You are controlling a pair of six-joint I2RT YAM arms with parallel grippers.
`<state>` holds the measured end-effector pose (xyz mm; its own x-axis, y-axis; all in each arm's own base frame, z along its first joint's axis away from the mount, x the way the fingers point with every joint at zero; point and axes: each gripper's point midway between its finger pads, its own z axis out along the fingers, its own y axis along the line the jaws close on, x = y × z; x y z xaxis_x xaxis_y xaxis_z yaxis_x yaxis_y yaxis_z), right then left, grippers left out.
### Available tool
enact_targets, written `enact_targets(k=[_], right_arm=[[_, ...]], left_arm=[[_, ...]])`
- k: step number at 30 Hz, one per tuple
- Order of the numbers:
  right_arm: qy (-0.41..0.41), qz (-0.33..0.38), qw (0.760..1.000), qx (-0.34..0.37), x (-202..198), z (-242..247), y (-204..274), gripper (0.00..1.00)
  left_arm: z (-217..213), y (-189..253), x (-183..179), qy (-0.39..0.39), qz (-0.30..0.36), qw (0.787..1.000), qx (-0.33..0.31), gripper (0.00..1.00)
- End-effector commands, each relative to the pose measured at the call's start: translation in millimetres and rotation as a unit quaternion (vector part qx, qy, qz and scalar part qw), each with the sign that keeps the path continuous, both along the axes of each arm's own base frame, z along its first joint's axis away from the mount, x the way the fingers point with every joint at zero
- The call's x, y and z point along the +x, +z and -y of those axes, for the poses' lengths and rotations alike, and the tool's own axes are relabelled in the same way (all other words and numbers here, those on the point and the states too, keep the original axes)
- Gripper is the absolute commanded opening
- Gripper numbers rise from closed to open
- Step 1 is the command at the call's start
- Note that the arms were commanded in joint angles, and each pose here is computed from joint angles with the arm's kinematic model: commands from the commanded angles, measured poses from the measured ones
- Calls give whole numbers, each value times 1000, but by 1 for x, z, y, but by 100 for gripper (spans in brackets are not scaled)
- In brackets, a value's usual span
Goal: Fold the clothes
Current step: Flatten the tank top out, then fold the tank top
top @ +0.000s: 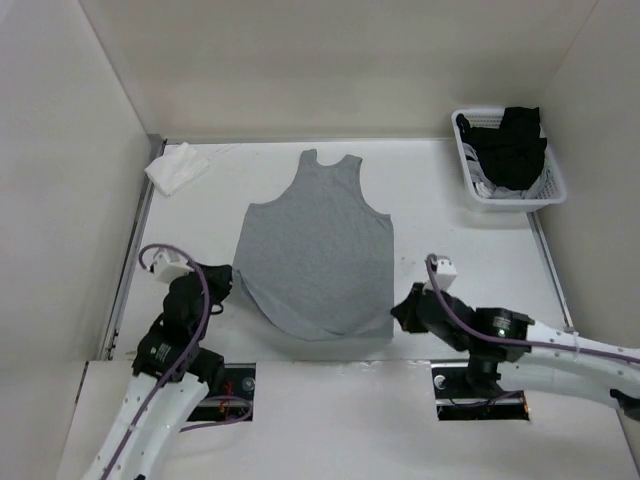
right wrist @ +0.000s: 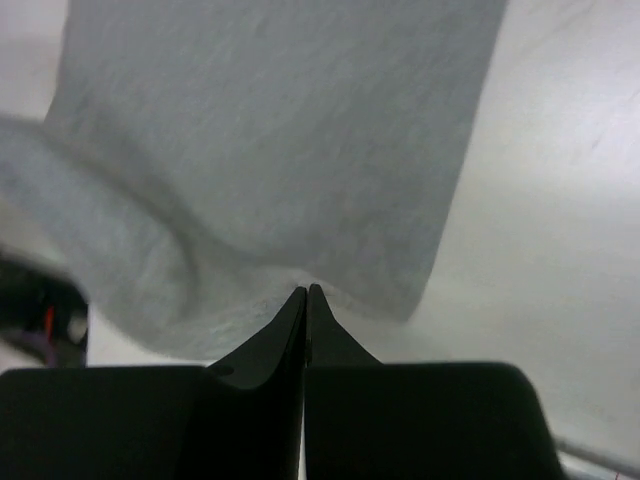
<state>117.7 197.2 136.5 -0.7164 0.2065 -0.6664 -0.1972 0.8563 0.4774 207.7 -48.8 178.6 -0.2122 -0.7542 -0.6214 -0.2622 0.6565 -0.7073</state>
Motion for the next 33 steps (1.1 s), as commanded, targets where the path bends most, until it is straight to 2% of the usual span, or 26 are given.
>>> enact_targets(k=[1, 5, 9, 15, 18, 19, 20, 22, 27, 29, 32, 33], right_arm=[[-33, 78, 995, 53, 68, -21, 45, 0], [-71, 122, 987, 77, 164, -15, 77, 0], [-116, 151, 978, 90, 266, 1, 111, 0], [-164, 148, 970, 99, 400, 31, 130, 0], [-174, 117, 973, 95, 445, 35, 109, 10], [-183, 105, 973, 92, 458, 38, 96, 20], [-191, 88, 973, 91, 465, 39, 83, 26], [-195, 63, 975, 83, 460, 40, 62, 34], [-203, 63, 975, 64, 416, 43, 41, 36], [-193, 69, 976, 69, 386, 36, 38, 26], [-176, 82, 978, 78, 337, 24, 30, 3], [-170, 83, 978, 82, 322, 20, 27, 0]], left_arm=[[0, 26, 48, 36, 49, 998, 2, 1], [-7, 47, 118, 79, 71, 994, 10, 1], [-23, 67, 204, 115, 82, 990, 7, 1], [-8, 89, 332, 81, 91, 992, 33, 2], [3, 66, 382, 47, 58, 996, 45, 13], [4, 56, 392, 42, 47, 997, 48, 21], [5, 48, 397, 38, 36, 997, 48, 28], [1, 39, 387, 42, 25, 998, 44, 34], [-9, -6, 292, 83, 7, 996, 20, 34], [-4, -35, 251, 82, -6, 997, 4, 34], [0, -74, 204, 65, -39, 997, -22, 37], [-1, -82, 194, 59, -46, 997, -31, 39]])
